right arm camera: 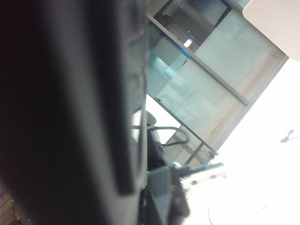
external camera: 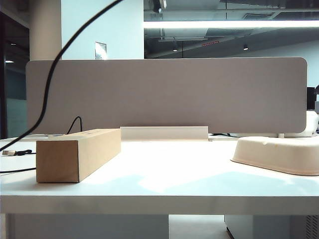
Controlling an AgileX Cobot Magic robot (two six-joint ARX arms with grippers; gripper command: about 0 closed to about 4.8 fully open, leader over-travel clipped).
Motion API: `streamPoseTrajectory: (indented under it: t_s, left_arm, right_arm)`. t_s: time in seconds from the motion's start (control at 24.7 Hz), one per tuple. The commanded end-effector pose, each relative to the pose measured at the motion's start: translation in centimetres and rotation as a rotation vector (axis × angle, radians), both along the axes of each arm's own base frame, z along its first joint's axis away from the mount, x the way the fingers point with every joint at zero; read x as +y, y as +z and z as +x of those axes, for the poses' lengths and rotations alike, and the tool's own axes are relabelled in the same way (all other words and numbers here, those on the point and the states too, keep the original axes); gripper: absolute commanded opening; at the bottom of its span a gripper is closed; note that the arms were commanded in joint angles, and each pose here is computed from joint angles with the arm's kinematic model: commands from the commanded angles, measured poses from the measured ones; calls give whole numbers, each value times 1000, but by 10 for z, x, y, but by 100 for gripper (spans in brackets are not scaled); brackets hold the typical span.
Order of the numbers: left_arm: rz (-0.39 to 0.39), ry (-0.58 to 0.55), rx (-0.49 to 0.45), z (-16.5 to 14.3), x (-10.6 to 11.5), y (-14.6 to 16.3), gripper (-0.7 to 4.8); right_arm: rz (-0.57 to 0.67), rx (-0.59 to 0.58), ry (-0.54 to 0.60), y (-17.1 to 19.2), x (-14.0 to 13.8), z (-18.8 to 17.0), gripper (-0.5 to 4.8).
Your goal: Pick up the charging cable and the phone, plug the charging cable into the charging port on the phone, and finally place them back on the table.
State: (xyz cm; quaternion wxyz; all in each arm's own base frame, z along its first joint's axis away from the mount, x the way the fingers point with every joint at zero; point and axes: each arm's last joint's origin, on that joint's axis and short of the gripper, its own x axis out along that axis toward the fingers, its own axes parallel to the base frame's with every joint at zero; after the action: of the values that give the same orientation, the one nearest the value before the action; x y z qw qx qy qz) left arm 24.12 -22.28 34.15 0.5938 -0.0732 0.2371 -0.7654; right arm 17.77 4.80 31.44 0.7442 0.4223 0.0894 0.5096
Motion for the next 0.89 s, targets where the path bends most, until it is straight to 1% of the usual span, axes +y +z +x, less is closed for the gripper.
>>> streamPoseTrajectory:
  t_s: [0.04,0.16,0.32,0.48,0.57,0.65,0.81,0.89]
  left_arm:
    - [-3,-3,-3,4,-4,-3,-6]
    - [-11,-1,7,4,-4,-1,-6]
    - [23,-4,58,3,-3,-5,-6]
    - [50,-13,84,1,-1,-9,-6]
    - [24,-42,79,0,-2,-6,-6]
    - [6,-42,62,1,-2,-3,-6]
    - [2,-28,58,2,-3,-2,-6]
    - [11,2,45,3,-3,-2,-6]
  right_arm:
    - [-1,-57,6,6,0,-3,-6]
    - [-11,-62,2,5,0,-2,-6]
    - [-25,-58,-9,3,0,-1,-6]
    - [-25,-58,-11,3,0,-1,-6]
    - [-35,-71,-16,3,0,-1,-6]
    - [-40,-54,-14,1,0,0,-6]
    - [-50,-43,-17,0,0,1,-6]
    - [-52,-47,-17,0,0,1,-6]
